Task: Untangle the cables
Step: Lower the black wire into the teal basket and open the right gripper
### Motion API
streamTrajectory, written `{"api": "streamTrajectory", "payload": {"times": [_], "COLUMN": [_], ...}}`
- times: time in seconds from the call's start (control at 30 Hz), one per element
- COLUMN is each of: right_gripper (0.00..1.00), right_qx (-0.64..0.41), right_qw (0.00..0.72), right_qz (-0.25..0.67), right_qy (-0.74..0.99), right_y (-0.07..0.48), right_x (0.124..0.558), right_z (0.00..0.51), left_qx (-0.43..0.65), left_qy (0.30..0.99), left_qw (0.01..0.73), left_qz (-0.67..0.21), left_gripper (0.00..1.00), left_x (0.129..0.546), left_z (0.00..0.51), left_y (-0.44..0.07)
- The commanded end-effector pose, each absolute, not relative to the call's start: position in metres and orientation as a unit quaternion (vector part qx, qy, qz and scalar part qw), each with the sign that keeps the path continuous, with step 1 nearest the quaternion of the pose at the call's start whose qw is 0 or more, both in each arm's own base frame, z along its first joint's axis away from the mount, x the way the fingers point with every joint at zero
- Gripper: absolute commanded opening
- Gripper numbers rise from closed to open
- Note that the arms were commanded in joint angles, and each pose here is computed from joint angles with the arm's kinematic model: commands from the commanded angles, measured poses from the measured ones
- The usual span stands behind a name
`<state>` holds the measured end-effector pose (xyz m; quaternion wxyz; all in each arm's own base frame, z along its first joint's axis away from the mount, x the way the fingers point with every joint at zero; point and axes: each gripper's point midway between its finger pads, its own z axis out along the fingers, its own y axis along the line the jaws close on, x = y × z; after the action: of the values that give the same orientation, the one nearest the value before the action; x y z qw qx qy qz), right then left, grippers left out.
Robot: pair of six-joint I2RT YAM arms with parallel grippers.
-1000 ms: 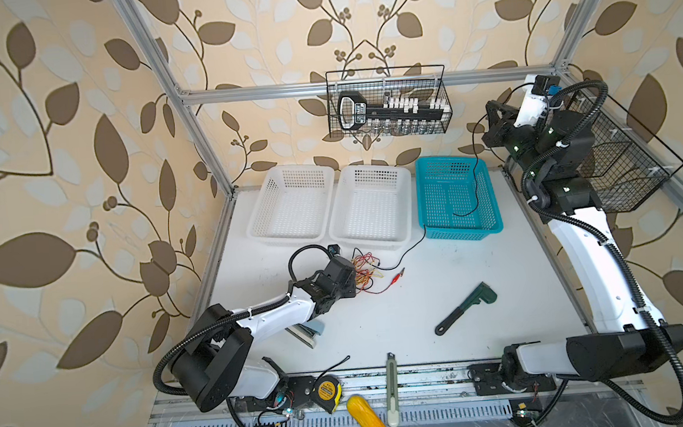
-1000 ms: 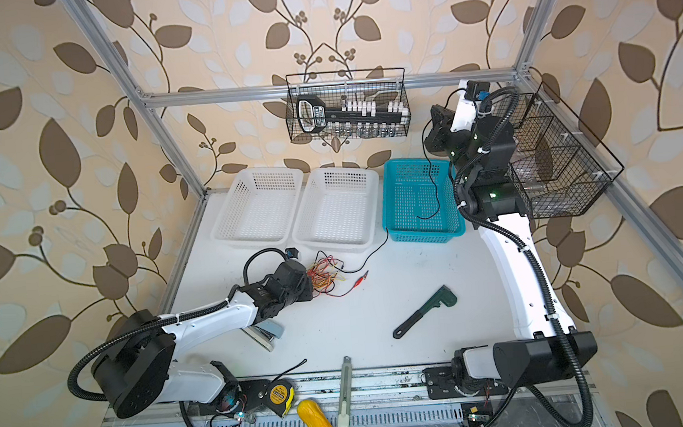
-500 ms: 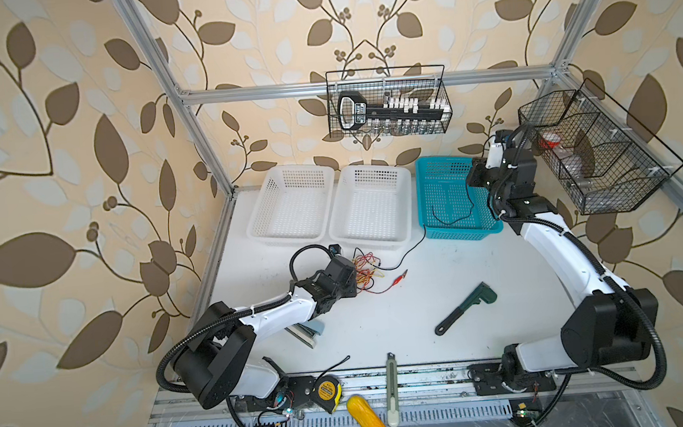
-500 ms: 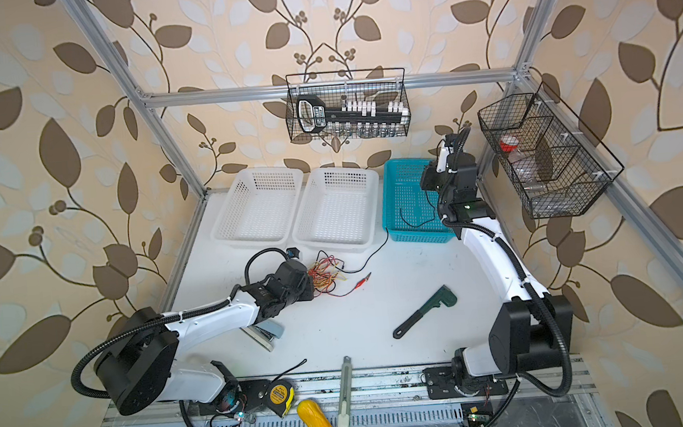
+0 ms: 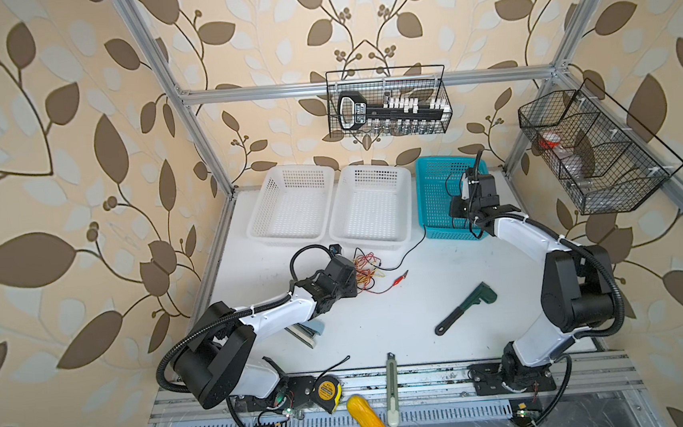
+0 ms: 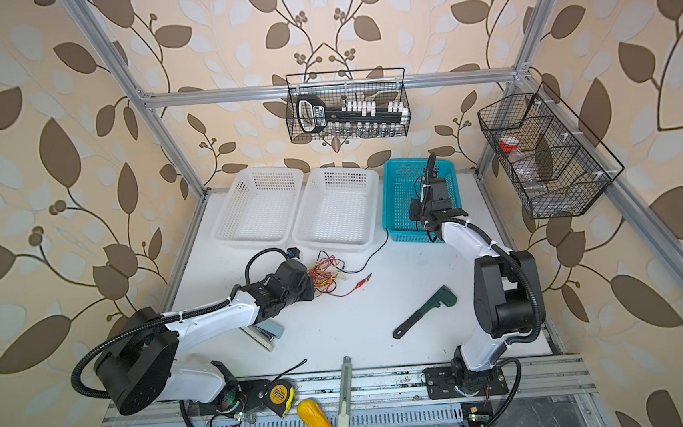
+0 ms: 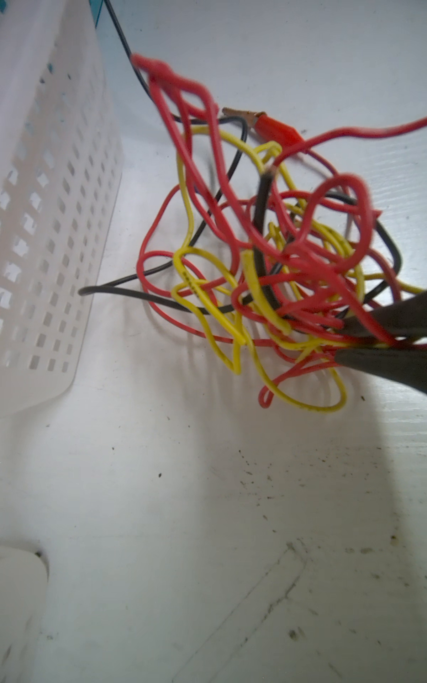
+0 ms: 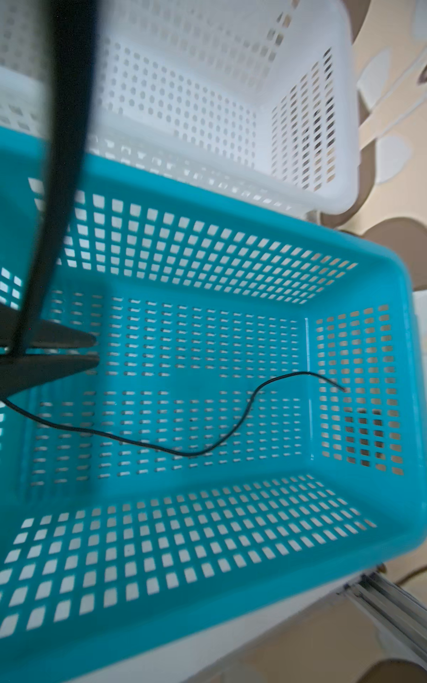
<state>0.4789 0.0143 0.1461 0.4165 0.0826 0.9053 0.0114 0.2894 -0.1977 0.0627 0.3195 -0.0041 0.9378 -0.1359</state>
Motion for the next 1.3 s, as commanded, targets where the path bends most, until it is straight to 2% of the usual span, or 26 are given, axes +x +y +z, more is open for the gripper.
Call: {"api": "streamTrajectory", "payload": {"times": [0.0, 0.13, 0.4, 0.7, 0.87, 1.1, 1.27], "right_gripper": [0.01, 0.04, 0.39, 0.59, 0.66, 0.68, 0.71], "right_qx": [0.080, 0.076, 0.076, 0.058, 0.044, 0.070, 0.051], "right_qw": [0.400, 0.382, 0.405, 0.428, 0.435, 0.414, 0.381], "right_qz": [0.011, 0.014, 0.029, 0.065, 0.104, 0.168, 0.107], "right_qy": [0.913, 0.921, 0.911, 0.900, 0.893, 0.892, 0.917], "right_y": [0.016, 0.020, 0.023, 0.035, 0.048, 0.049, 0.047], "right_x": [0.486, 0.493, 0.493, 0.479, 0.469, 0.453, 0.433], "right_z": [0.142, 0.128, 0.142, 0.164, 0.176, 0.172, 0.160], "left_qx": [-0.006, -0.006, -0.002, 0.002, 0.002, 0.002, 0.002], "left_qy": [0.929, 0.929, 0.931, 0.931, 0.931, 0.932, 0.932], "left_qw": [0.336, 0.336, 0.333, 0.331, 0.330, 0.330, 0.328], "left_qz": [-0.153, -0.153, -0.150, -0.152, -0.153, -0.152, -0.151], "left_gripper": [0.00, 0.00, 0.00, 0.00, 0.00, 0.00, 0.00], "left_x": [0.292, 0.292, 0.292, 0.294, 0.294, 0.293, 0.293], "left_z": [0.076, 0.077, 0.077, 0.077, 0.076, 0.074, 0.072], "left_y": [-0.199, -0.199, -0.200, -0.203, -0.203, -0.202, -0.202]}}
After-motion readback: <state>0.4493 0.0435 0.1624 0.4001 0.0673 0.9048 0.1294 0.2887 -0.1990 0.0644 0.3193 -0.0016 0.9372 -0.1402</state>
